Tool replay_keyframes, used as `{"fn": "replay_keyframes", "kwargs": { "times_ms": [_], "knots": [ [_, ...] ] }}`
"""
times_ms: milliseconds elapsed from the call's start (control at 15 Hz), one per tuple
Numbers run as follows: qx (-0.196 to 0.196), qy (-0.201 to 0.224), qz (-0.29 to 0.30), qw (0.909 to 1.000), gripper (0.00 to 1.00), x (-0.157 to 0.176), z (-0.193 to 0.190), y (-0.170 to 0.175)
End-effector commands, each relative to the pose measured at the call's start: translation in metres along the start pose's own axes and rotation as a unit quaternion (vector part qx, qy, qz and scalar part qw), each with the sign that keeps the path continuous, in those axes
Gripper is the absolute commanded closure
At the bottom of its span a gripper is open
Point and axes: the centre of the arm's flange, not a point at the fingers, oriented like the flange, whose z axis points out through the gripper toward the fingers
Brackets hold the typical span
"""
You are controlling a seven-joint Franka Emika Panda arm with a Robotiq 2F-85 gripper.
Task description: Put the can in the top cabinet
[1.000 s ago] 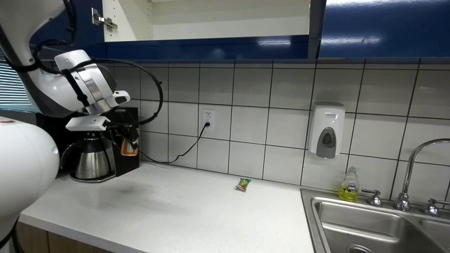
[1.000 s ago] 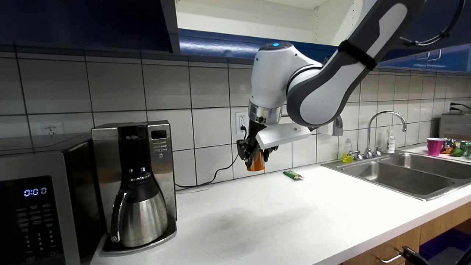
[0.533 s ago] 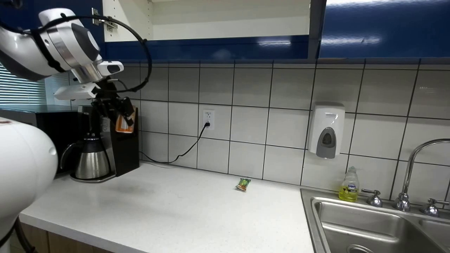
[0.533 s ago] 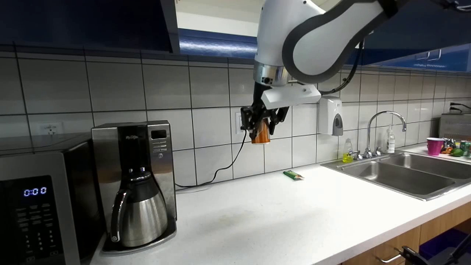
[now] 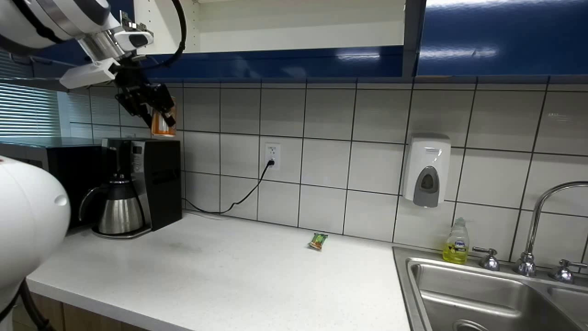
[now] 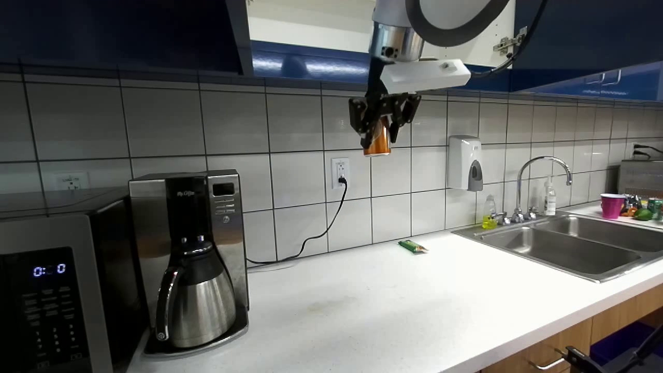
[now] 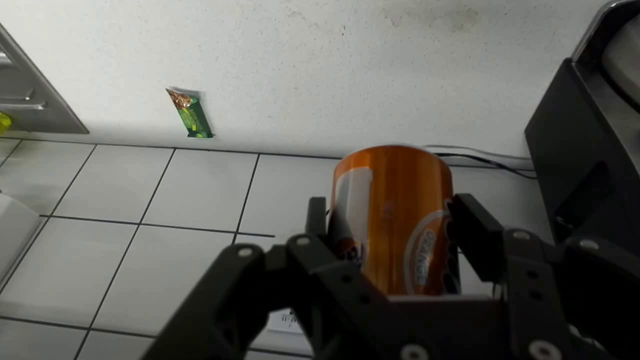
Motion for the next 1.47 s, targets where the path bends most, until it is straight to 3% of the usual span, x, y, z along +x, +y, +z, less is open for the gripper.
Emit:
{"fn": "replay_keyframes", "kwargs": {
  "times_ms": [0, 800, 1400],
  "knots": [
    [-0.012, 0.019, 0.0, 0.9997, 0.6, 0.019, -0.039, 0.012],
    [-0.033, 0.085, 0.021, 0.9956, 0.6, 0.096, -0.126, 0.028],
    [-0.038, 0.11, 0.037, 0.9925, 0.6, 0.151, -0.175, 0.034]
  ]
}}
